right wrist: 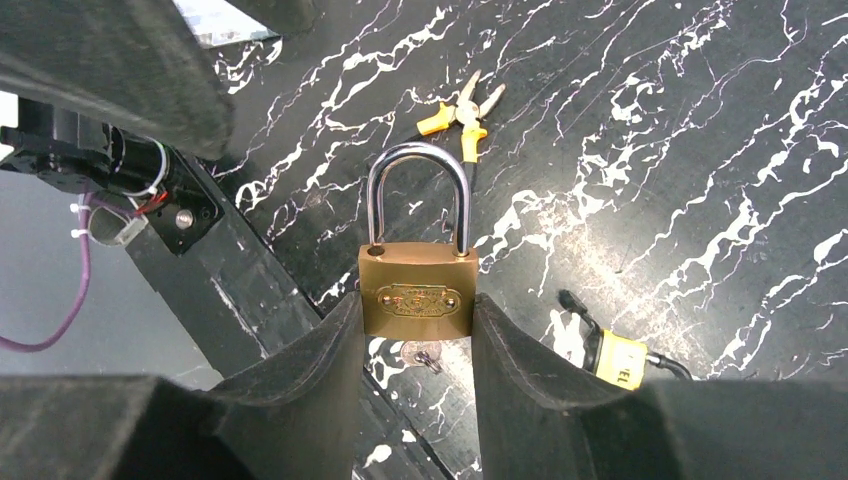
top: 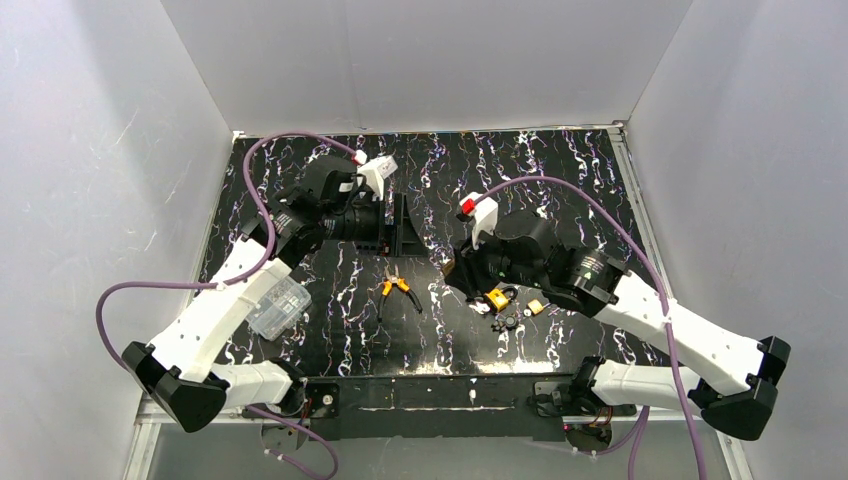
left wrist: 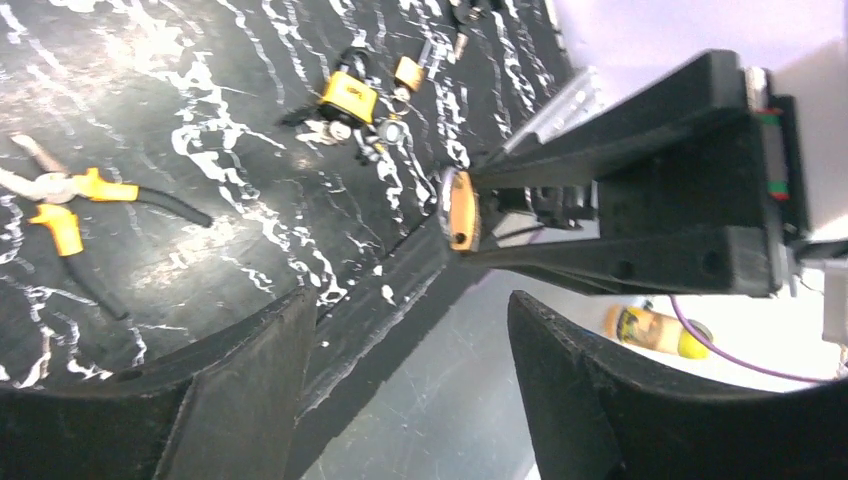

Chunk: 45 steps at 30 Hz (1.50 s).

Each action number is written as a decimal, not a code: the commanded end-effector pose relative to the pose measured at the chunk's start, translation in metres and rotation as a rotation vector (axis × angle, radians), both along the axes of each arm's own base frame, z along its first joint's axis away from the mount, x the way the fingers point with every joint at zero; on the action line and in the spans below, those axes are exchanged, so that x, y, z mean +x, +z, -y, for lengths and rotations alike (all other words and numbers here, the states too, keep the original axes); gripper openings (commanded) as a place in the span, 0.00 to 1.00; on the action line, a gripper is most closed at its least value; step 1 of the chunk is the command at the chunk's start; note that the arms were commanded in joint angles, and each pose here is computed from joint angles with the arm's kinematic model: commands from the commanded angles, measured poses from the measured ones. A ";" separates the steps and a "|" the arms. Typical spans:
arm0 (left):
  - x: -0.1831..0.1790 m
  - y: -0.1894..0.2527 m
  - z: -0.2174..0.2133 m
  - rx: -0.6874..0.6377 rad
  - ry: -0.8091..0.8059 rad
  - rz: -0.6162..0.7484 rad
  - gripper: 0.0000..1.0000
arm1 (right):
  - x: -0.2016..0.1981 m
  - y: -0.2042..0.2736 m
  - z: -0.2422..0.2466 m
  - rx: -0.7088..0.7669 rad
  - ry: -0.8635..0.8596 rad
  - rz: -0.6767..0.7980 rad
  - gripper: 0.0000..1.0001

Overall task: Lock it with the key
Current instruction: Lock the lock.

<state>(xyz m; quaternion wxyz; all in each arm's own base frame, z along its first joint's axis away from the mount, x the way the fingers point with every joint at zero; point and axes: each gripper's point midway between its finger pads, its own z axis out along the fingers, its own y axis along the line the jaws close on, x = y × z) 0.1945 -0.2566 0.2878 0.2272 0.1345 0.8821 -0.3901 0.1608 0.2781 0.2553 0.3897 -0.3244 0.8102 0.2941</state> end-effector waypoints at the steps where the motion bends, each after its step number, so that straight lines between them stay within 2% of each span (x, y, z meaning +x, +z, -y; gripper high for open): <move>1: -0.021 0.026 0.013 -0.126 -0.107 -0.048 0.61 | -0.002 0.036 -0.002 0.056 0.043 0.073 0.05; 9: -0.020 0.010 0.019 -0.116 -0.101 -0.131 0.45 | -0.006 0.046 -0.009 0.044 0.077 0.101 0.04; 15: -0.018 0.006 0.022 -0.119 -0.096 -0.154 0.43 | -0.009 0.045 -0.014 0.021 0.094 0.109 0.04; 24: -0.018 -0.008 0.023 -0.099 -0.093 -0.194 0.33 | -0.013 0.052 -0.019 0.018 0.113 0.125 0.03; 30: -0.017 -0.013 0.025 -0.097 -0.093 -0.215 0.30 | -0.017 0.050 -0.023 0.011 0.132 0.120 0.03; 39: -0.017 -0.012 0.030 -0.118 -0.117 -0.223 0.10 | -0.022 0.052 -0.025 0.028 0.155 0.119 0.02; 41: -0.020 -0.009 0.032 -0.130 -0.146 -0.212 0.11 | -0.027 0.054 -0.027 0.045 0.178 0.113 0.03; 45: -0.026 0.000 0.028 -0.142 -0.202 -0.121 0.35 | -0.038 0.059 -0.028 0.068 0.235 0.093 0.03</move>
